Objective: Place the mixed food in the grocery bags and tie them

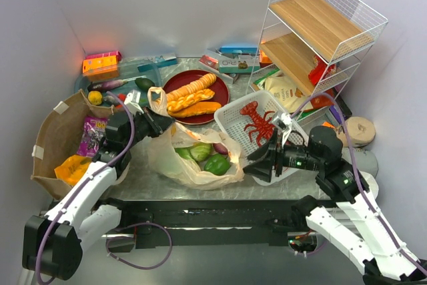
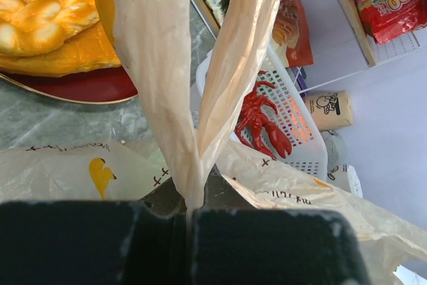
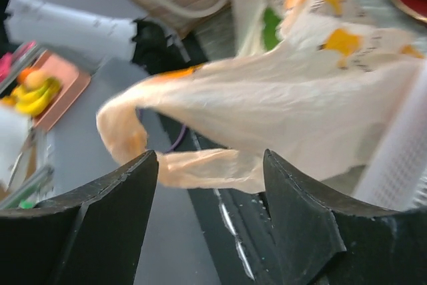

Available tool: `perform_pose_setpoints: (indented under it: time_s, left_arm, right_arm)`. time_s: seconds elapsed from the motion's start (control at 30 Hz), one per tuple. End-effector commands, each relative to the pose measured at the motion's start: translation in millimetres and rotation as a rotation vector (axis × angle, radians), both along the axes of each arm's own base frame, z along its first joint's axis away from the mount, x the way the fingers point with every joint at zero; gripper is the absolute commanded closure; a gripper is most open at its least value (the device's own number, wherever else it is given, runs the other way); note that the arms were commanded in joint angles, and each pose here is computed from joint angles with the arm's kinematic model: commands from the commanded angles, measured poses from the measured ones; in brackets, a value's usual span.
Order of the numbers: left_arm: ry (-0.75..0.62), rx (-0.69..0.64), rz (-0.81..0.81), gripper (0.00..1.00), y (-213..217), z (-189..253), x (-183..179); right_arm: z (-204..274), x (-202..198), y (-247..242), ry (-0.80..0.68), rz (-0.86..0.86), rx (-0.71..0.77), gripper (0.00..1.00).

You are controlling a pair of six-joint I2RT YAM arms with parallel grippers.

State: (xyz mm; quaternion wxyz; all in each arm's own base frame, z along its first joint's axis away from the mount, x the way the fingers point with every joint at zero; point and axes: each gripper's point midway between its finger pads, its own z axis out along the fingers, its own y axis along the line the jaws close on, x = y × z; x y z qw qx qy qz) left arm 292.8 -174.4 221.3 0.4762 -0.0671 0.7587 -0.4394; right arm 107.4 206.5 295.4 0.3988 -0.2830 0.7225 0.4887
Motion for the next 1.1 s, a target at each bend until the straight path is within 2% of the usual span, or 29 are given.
perform_pose_setpoints:
  time_s: [0.0,0.13,0.2,0.23,0.27,0.33,0.5,0.6,0.7,0.8,1.07]
  left_arm:
    - [-0.038,-0.018,0.025,0.99,3,12,9]
    - [-0.030,-0.008,0.029,0.99,4,8,10]
    - [-0.030,-0.001,0.031,0.99,5,7,11]
    - [-0.030,0.002,0.032,0.99,6,7,11]
    - [-0.029,0.004,0.032,0.99,6,7,11]
    - [-0.034,0.009,0.031,0.99,7,8,11]
    - [-0.039,0.018,0.020,0.99,6,8,12]
    - [-0.037,0.038,0.002,0.99,4,7,13]
    - [-0.021,0.068,0.000,0.99,5,4,18]
    - [-0.008,0.088,0.006,0.99,6,0,26]
    - [0.008,0.088,-0.011,0.99,4,-3,41]
  right_arm:
    - [24,-27,6,-0.127,0.145,0.106,0.30]
    - [21,-37,4,-0.153,0.189,0.103,0.33]
    - [21,-37,1,-0.195,0.181,0.091,0.30]
    - [24,-41,-2,-0.218,0.178,0.092,0.25]
    - [27,-42,-3,-0.246,0.184,0.096,0.07]
    - [33,-42,-5,-0.308,0.174,0.105,0.01]
    - [38,-12,-12,-0.486,0.054,0.040,0.01]
    - [48,5,-14,-0.656,0.008,0.017,0.00]
    - [62,15,-6,-0.770,0.036,0.024,0.00]
    - [74,17,6,-0.833,0.094,0.074,0.00]
    - [81,10,34,-0.846,0.322,0.130,0.00]
